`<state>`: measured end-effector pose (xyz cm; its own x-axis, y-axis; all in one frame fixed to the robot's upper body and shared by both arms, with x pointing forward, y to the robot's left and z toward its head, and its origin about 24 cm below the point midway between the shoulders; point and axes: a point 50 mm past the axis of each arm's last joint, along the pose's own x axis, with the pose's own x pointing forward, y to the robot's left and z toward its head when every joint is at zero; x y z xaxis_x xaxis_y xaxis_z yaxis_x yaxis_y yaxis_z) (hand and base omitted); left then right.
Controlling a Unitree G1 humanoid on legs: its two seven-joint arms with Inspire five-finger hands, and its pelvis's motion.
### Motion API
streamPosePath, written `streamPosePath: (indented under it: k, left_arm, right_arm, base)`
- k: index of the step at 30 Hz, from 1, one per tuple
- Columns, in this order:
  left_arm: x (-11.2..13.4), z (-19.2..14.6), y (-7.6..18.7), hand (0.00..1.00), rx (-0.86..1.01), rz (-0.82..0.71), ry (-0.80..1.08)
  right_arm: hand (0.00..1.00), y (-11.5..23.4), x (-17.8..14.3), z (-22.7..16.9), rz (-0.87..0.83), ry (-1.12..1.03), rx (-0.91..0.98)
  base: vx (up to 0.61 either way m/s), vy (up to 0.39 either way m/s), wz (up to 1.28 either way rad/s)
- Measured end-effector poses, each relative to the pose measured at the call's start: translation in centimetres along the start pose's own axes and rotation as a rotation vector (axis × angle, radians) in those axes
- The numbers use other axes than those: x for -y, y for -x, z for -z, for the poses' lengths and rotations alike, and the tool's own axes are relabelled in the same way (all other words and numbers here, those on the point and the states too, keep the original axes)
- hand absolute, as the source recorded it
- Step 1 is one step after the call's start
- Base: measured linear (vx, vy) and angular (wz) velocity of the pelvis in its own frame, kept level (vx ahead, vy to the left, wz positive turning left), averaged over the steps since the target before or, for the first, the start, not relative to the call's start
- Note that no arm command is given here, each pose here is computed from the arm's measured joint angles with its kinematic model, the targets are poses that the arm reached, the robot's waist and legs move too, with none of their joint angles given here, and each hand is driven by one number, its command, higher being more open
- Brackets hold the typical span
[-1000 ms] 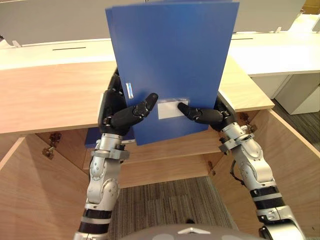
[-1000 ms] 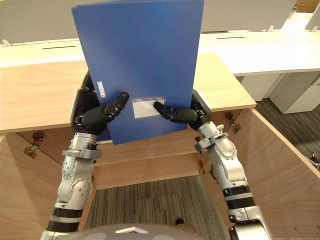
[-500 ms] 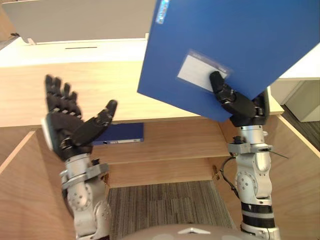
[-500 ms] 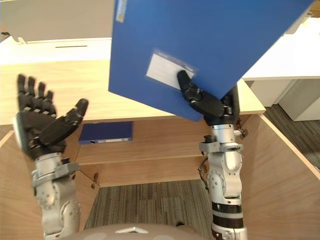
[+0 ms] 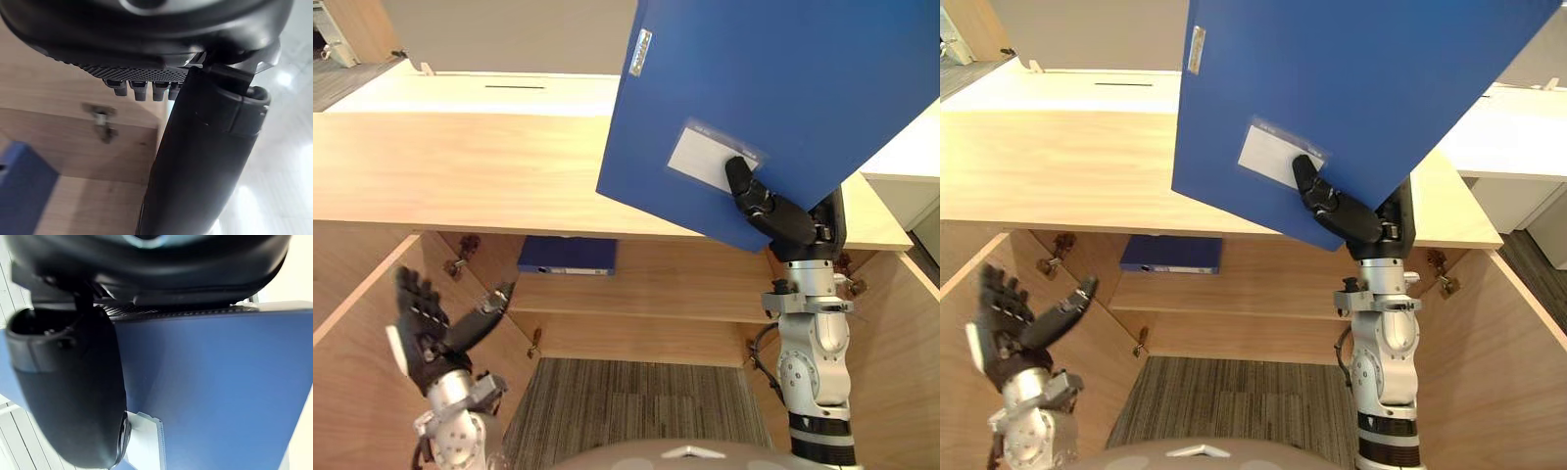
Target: Walk over to the cabinet, pick up the folder, carry it to the office cabinet, place the folder inside the office cabinet, then close the office cabinet door
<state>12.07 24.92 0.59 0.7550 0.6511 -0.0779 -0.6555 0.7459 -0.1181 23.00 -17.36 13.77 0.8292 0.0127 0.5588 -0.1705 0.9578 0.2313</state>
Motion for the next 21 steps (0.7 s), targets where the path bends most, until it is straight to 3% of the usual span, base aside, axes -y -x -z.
streamPosePath:
  k: [6,9,14,21]
  left_arm:
    - [-2.1,7.3,2.4,1.0,-0.362,-0.036,-0.122]
    - [-3.5,11.5,4.9,1.0,-0.592,-0.068,-0.173]
    - [-4.6,14.7,7.9,1.0,-0.808,-0.062,-0.247]
    - [-6.4,16.0,7.6,1.0,-0.922,0.022,-0.425]
  right_arm:
    - [0.0,0.1,-1.6,0.7,-0.102,0.038,-0.048]
    - [0.0,0.9,-2.9,1.6,-0.186,0.052,-0.113]
    - [0.0,1.6,-4.2,2.4,-0.313,0.099,-0.182]
    - [0.0,3.6,-6.0,4.7,-0.511,0.162,-0.318]
  base:
    - [0.0,0.0,0.0]
    - [0.0,0.0,0.0]
    - [-0.01,0.0,-0.01]
    - [-0.02,-0.013,-0.1]
